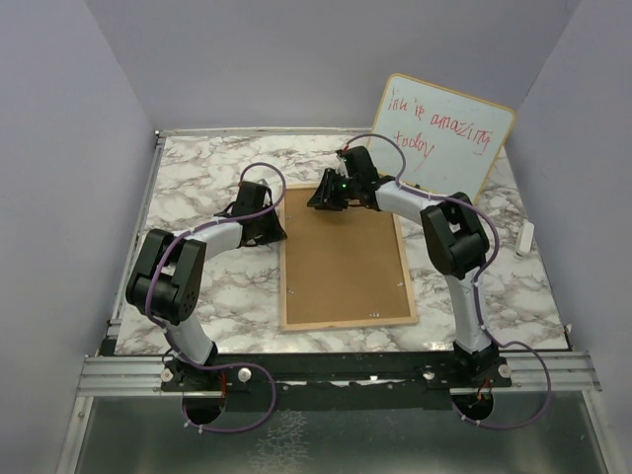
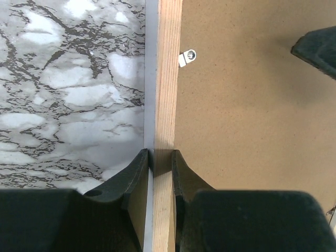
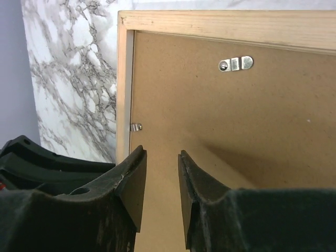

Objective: Put the photo into the frame
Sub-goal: Install the photo frame at the center of the board.

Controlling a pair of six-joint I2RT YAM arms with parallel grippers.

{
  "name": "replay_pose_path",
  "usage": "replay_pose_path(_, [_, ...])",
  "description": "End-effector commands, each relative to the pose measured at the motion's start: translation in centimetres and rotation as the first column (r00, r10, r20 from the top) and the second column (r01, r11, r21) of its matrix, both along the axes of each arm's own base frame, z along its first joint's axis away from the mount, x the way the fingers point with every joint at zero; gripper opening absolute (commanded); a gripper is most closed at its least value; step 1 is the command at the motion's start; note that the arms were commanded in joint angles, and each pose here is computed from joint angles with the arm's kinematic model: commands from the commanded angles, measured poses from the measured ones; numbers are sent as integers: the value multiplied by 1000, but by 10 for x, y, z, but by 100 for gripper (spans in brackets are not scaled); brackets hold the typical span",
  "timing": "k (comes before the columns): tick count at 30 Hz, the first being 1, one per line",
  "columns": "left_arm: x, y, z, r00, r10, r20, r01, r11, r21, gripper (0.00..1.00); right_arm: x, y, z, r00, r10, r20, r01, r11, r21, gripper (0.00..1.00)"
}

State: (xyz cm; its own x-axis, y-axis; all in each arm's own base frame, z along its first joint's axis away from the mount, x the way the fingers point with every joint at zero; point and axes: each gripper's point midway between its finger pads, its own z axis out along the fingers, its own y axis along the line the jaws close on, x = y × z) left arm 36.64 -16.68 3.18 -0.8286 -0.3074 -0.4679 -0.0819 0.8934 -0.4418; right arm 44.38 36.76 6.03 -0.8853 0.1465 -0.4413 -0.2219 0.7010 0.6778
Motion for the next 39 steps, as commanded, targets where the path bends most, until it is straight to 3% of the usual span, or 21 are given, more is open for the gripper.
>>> replay_pose_path(1, [-10,29,-30,997,43,-63,-35,991,128,22,-22,1,5,995,-8,-103,14,999,49,36])
replay_pose_path(8, [-20,27,-40,996,36,-86,-27,994,107,13,-41,10,-10,971,-25,-237,54,992,114,37])
replay_pose_path(12, [-34,22,-43,993,32,-118,-24,997,67,5,-40,6,-19,955,-110,-277,135,988,74,37])
replay_pose_path(23, [-70,15,-30,988,50,-147,-52,999,-10,1,23,-41,-2,919,-385,-83,372,917,-141,37])
replay_pose_path(25, [-66,17,-24,991,49,-125,-49,999,6,8,35,-53,4,909,-416,-28,405,898,-171,37])
replay_pose_path(29, [-47,22,-6,997,44,-64,-41,998,45,43,48,-55,11,930,-366,37,366,910,-195,36])
replay_pose_path(32, [-29,22,10,999,42,-22,-41,998,37,60,47,-44,11,947,-320,16,318,934,-164,34])
replay_pose_path(35, [-10,27,20,998,54,9,-54,998,26,70,42,-24,13,969,-246,-13,245,967,-67,32])
replay_pose_path(39, [15,34,24,998,63,32,-63,998,3,74,40,-13,1,973,-217,-77,215,976,-42,31])
